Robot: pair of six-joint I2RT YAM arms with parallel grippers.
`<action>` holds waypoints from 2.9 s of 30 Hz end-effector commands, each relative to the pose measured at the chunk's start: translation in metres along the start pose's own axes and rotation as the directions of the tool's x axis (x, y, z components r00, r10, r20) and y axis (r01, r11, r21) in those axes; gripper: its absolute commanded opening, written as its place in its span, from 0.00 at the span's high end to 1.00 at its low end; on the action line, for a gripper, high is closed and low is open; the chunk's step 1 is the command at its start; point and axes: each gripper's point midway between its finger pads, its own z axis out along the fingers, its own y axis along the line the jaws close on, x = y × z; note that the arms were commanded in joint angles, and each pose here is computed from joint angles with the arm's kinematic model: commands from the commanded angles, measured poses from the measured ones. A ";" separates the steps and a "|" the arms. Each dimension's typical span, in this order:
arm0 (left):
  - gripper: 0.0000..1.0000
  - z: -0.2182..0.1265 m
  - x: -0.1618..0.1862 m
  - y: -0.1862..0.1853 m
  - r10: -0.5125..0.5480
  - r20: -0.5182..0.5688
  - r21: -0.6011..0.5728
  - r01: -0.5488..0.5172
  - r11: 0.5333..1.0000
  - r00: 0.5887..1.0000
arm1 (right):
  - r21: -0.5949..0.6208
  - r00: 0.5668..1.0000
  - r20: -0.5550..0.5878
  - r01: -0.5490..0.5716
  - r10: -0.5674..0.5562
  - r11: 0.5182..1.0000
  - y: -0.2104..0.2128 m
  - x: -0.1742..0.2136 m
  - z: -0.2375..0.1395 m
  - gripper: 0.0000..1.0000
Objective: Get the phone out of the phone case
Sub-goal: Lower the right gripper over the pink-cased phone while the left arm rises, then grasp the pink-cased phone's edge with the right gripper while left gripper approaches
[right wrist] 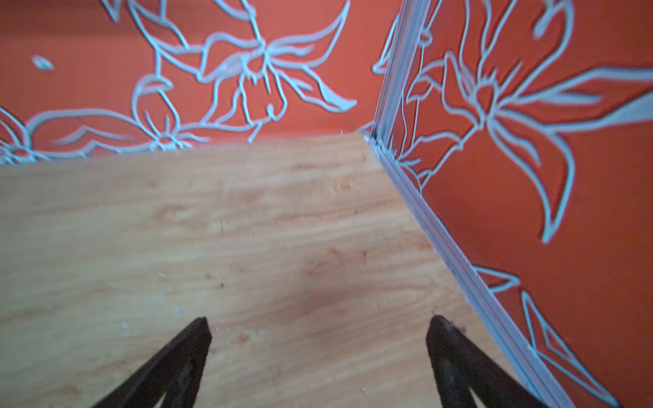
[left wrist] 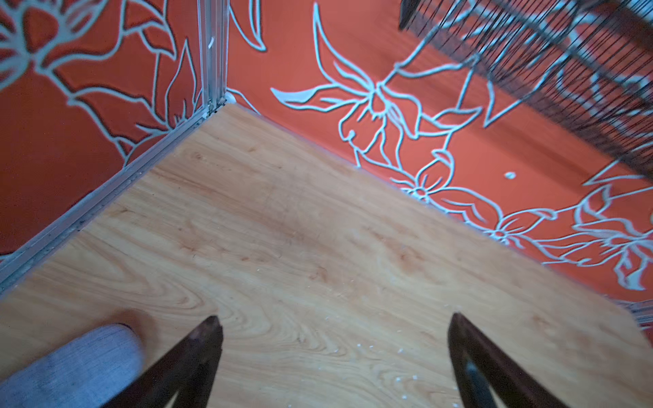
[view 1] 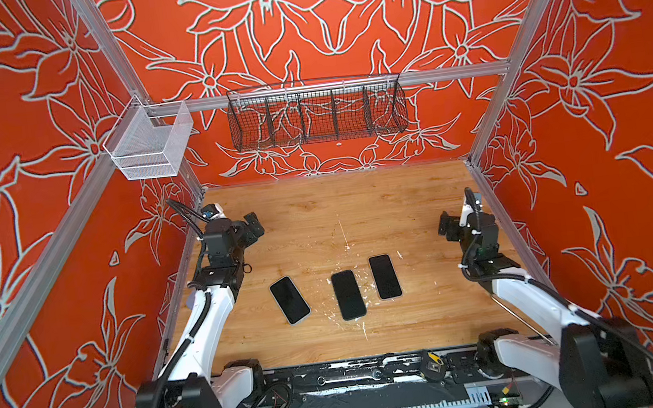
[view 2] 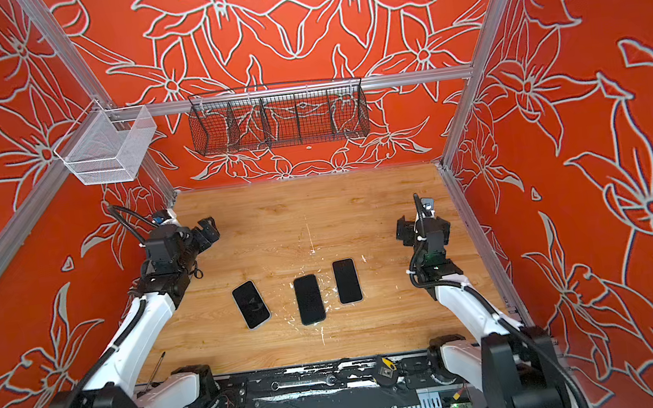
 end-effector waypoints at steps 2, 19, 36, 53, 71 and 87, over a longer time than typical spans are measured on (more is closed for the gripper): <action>0.03 -0.019 0.011 -0.016 -0.177 -0.174 0.002 0.180 0.984 0.969 | -0.101 0.980 -0.197 -0.054 0.033 0.993 0.013 0.006 -0.031 0.04; 0.03 0.020 0.100 -0.120 0.138 -0.750 0.158 -0.027 0.987 0.647 | -0.289 0.726 -0.644 0.061 -0.241 0.955 0.167 0.123 -0.094 0.02; 0.03 0.007 0.097 -0.104 0.108 -0.746 0.156 0.015 0.988 0.657 | -0.332 0.586 -0.758 0.029 -0.285 0.943 0.199 0.193 -0.112 0.03; 0.03 0.009 0.096 -0.097 0.085 -0.752 0.145 0.039 0.989 0.653 | -0.325 0.536 -0.783 0.080 -0.315 0.942 0.197 0.225 -0.107 0.07; 0.03 0.015 0.101 -0.093 0.049 -0.770 0.134 0.086 0.987 0.636 | -0.318 0.516 -0.799 0.073 -0.309 0.945 0.203 0.245 -0.101 0.15; 0.03 0.012 0.100 -0.096 0.048 -0.773 0.145 0.103 0.984 0.632 | -0.332 0.517 -0.796 0.061 -0.315 0.941 0.199 0.238 -0.104 0.34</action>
